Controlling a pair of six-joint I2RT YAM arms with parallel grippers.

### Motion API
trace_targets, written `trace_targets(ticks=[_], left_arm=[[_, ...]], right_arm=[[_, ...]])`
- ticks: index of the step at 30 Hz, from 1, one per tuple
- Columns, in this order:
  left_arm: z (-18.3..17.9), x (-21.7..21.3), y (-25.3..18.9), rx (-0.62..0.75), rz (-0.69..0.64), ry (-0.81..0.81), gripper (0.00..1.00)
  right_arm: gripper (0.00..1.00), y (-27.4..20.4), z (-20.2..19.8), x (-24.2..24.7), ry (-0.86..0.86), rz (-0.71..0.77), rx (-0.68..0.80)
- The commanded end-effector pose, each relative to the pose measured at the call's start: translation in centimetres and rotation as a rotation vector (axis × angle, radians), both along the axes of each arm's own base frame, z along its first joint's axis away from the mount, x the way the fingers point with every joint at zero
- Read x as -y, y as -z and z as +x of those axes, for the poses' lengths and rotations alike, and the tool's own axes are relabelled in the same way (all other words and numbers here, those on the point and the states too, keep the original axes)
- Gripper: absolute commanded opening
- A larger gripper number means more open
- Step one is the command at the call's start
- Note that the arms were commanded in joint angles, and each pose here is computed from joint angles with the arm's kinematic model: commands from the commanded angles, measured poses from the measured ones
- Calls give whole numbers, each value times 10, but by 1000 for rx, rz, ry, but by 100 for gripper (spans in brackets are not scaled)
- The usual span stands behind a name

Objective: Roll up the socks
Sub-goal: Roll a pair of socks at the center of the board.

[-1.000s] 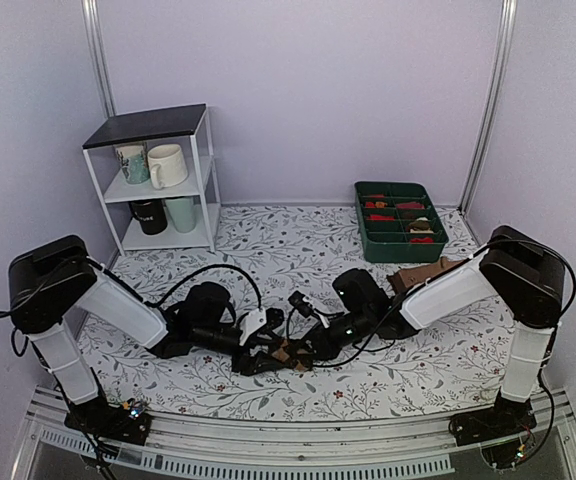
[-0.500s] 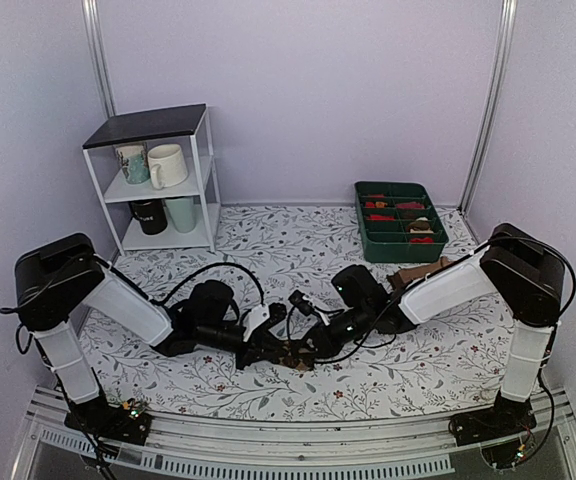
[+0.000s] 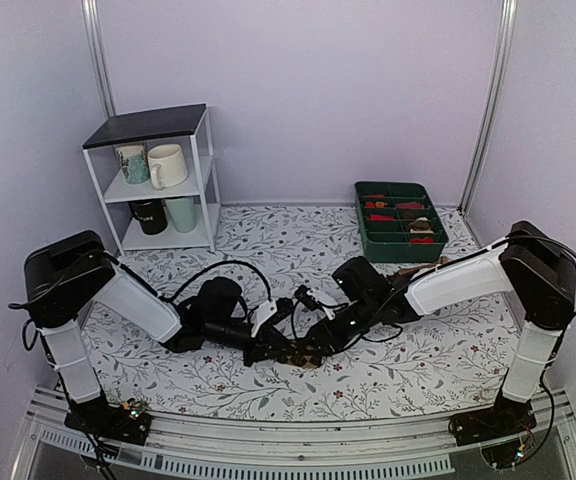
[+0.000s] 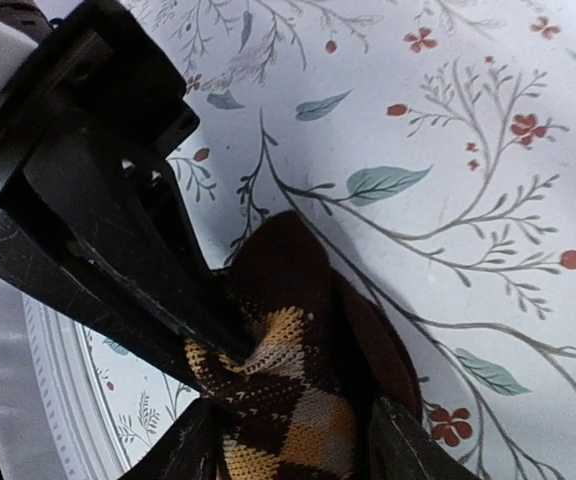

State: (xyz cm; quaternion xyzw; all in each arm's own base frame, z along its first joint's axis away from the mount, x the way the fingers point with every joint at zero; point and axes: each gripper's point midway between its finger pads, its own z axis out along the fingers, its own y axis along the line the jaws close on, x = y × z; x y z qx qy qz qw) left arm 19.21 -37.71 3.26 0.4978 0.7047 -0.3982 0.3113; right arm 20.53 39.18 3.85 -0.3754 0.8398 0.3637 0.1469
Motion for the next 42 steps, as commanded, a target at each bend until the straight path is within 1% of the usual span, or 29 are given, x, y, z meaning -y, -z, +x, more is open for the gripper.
trace_targets(ticks=[1, 2, 4, 8, 10, 11, 12, 19, 21, 25, 29, 34, 42], left_arm=[[-45, -50, 85, -254, 328, -16, 0], [-46, -50, 85, -264, 330, -15, 0], [-48, -51, 88, -289, 346, -10, 0], [-51, -51, 90, -338, 365, -1, 0], [-52, -52, 89, -364, 369, 0, 0], [-52, -52, 87, -382, 367, 2, 0], [-56, -56, 95, -414, 390, 0, 0], [-59, -61, 100, -529, 426, -19, 0], [-59, -62, 103, -546, 433, -29, 0], [-60, -63, 107, -566, 442, -29, 0], [-59, -62, 107, -576, 445, -30, 0], [-59, -64, 109, -587, 452, -34, 0], [-61, -65, 112, -621, 458, -23, 0]], right_arm=[[54, -42, 24, 13, 60, 15, 171], [58, -49, 24, 12, 46, 35, 194], [62, -57, 21, 12, 12, 60, 214], [76, -66, 21, 15, -14, 82, 256], [85, -69, 22, 18, -7, 95, 257], [87, -69, 22, 19, -5, 102, 245], [88, -68, 21, 20, -8, 106, 234], [89, -45, -3, 27, -65, 103, 102], [89, -35, -10, 29, -82, 89, 64], [90, -26, -16, 30, -107, 82, 33], [91, -17, -14, 26, -124, 64, 10], [91, 4, -13, 28, -115, 4, -42], [92, 10, -3, 31, -56, -35, -22]])
